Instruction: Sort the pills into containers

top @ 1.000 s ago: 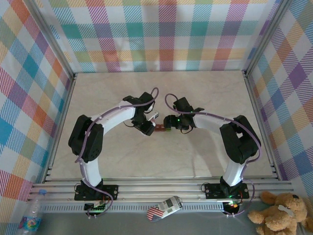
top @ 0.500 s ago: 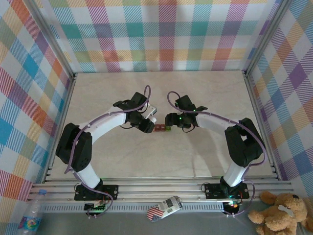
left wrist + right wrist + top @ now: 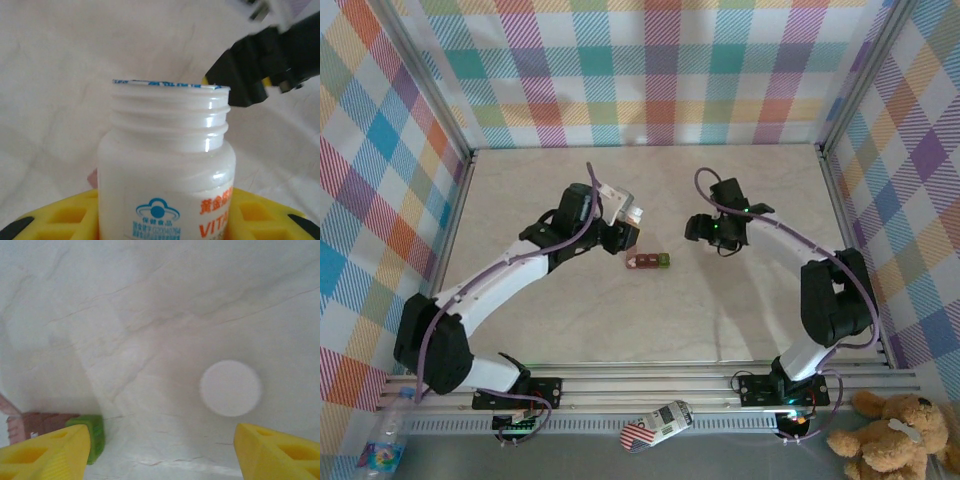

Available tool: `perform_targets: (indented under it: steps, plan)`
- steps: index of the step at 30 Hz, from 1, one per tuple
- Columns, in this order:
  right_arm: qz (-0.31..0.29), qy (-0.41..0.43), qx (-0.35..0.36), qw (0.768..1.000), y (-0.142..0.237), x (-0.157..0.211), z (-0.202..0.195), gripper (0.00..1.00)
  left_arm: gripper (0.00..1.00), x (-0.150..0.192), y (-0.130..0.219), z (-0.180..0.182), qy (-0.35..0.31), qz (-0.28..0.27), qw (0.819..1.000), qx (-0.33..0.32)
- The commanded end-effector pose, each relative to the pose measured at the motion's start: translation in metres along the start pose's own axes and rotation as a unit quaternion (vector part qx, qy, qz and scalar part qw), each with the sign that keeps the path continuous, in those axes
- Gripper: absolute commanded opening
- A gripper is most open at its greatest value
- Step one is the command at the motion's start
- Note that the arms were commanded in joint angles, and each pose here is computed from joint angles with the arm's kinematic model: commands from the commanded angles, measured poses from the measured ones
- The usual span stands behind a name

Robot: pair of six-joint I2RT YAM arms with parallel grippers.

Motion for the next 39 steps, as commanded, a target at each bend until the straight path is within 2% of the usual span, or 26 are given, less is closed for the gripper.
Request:
perform_targets:
  steps: [1, 9, 16, 24, 30, 39]
  plan:
    - [0.028, 0.01, 0.039, 0.999, 0.0, -0.001, -0.021, 0.76, 0.0, -0.047, 0.024, -0.018, -0.025, -0.117, 0.992, 0.036]
    - [0.084, 0.049, 0.079, 0.992, -0.02, -0.006, -0.034, 0.76, 0.0, -0.087, 0.055, -0.026, -0.06, -0.216, 0.974, 0.025]
    - [0.125, 0.06, 0.085, 0.987, -0.038, -0.002, -0.034, 0.75, 0.0, -0.1, 0.068, -0.017, -0.081, -0.276, 0.958, -0.017]
    - [0.154, 0.08, 0.095, 0.98, -0.054, 0.008, -0.031, 0.73, 0.0, -0.1, 0.057, -0.002, -0.085, -0.278, 0.955, -0.055]
    - [0.163, 0.083, 0.096, 0.978, -0.062, 0.013, -0.029, 0.71, 0.0, -0.086, 0.043, 0.011, -0.082, -0.247, 0.962, -0.082]
    - [0.171, 0.086, 0.1, 0.976, -0.069, 0.018, -0.03, 0.65, 0.0, -0.071, 0.033, 0.009, -0.067, -0.252, 0.964, -0.043]
Point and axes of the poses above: each hand's point on the last joint's axis, 136 mm out from that joint toward the fingers, its own y axis back along the fingers, its own z axis along the line the jaws close on, x = y × z, the point moved 2 cm from there along y, back along the fingers, and after that the axes turned 8 degrees about y, right-handed, at the moved point
